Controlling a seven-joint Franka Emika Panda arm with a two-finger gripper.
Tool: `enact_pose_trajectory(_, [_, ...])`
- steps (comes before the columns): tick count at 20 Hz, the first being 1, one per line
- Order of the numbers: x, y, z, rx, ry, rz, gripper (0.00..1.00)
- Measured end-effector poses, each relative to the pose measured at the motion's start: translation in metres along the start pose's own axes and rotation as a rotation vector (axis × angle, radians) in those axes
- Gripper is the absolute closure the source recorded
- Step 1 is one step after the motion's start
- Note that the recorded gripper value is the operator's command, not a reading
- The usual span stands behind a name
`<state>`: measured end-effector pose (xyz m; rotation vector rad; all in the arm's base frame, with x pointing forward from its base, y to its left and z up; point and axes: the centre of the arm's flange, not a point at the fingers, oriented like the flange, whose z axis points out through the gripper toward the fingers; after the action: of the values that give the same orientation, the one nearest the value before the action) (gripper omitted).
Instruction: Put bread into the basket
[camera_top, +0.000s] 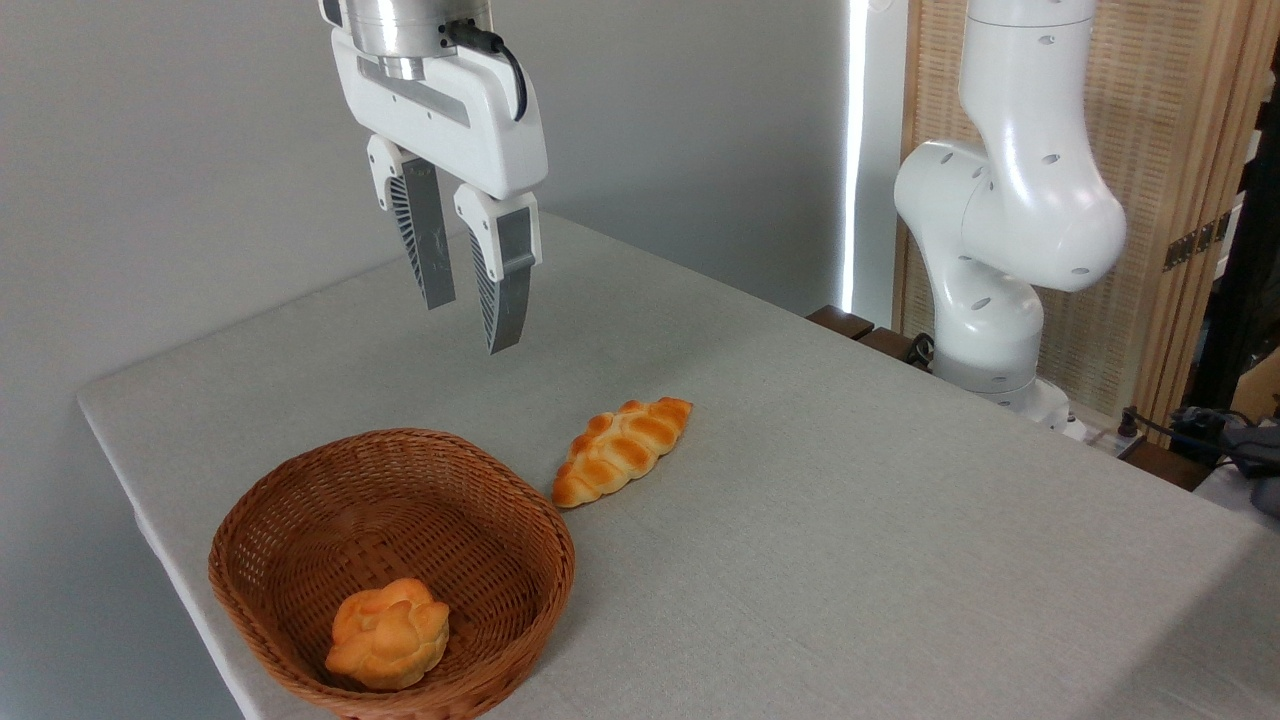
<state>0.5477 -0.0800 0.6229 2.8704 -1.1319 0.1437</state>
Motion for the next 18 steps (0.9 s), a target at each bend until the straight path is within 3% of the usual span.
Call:
enact_pose_trajectory(11, [-0.001, 0.0, 0.004, -0.006, -0.008, -0.001, 0.0])
enact_pose_trajectory(18, [-0.014, 0.008, 0.022, -0.036, -0.049, -0.003, 0.0])
